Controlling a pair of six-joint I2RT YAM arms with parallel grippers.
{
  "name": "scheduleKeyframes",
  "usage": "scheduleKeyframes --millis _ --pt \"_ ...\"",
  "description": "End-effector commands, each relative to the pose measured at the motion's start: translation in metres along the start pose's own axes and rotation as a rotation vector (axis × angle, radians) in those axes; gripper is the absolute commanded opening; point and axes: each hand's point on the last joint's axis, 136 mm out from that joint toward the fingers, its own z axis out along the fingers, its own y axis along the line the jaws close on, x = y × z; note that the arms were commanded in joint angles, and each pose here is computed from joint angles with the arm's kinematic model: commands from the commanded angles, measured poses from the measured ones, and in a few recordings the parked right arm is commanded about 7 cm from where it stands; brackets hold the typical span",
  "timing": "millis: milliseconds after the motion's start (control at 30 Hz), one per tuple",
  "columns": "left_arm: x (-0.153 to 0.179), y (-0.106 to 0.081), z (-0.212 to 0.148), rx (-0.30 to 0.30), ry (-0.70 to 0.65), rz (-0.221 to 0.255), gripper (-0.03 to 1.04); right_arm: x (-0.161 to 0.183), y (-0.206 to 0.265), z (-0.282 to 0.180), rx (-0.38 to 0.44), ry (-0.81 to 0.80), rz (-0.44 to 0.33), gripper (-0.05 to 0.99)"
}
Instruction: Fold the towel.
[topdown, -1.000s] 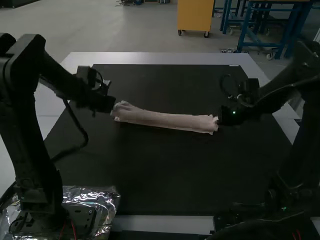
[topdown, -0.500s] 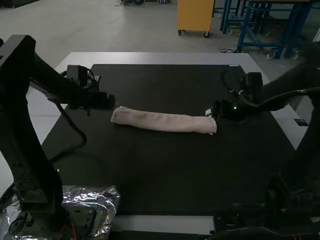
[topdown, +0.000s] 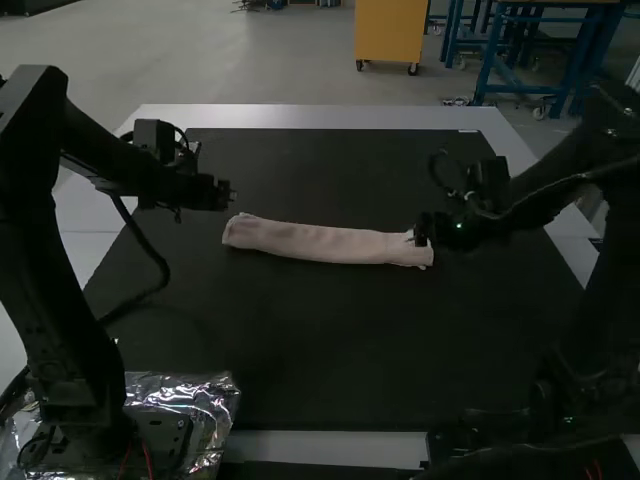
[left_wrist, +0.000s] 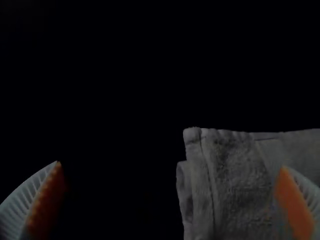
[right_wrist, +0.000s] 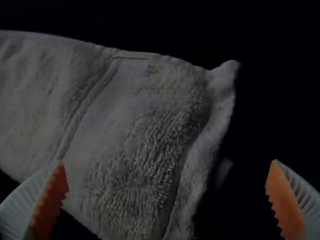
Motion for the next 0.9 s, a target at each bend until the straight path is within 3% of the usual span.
scheduleKeyframes --millis 0,133,200,300,367,400,567,733,867 --pt "-0.035 -0.003 -0.015 0.001 -0.087 0.021 0.97 0.008 -0.001 0.008 0.009 0.019 -0.003 0.91" --pt "-0.036 -0.003 -0.016 0.001 -0.087 0.025 0.97 0.018 -0.004 0.018 0.010 0.040 -0.003 0.89" --pt "-0.035 -0.003 -0.016 0.001 -0.086 0.024 0.97 0.025 -0.002 0.025 0.003 0.055 -0.011 0.77" --pt "-0.030 -0.003 -0.016 0.002 -0.071 0.022 0.97 0.040 0.008 0.035 -0.046 0.095 -0.014 0.46" --pt "-0.026 -0.003 -0.015 0.002 -0.057 0.019 0.97 0.053 0.014 0.039 -0.086 0.125 -0.001 0.07" --pt "-0.025 -0.004 -0.015 0.004 -0.054 0.018 0.97 0.059 0.015 0.040 -0.097 0.138 -0.004 -0.03" --pt "-0.024 -0.003 -0.016 0.003 -0.050 0.023 0.97 0.069 0.011 0.019 -0.106 0.135 0.028 -0.02" --pt "-0.031 -0.005 -0.017 -0.001 -0.074 0.056 0.97 0.012 -0.031 -0.040 -0.012 -0.056 0.058 -0.02" --pt "-0.037 -0.016 -0.016 0.010 -0.094 0.075 0.97 -0.019 -0.042 -0.081 -0.001 -0.127 0.066 -0.03"
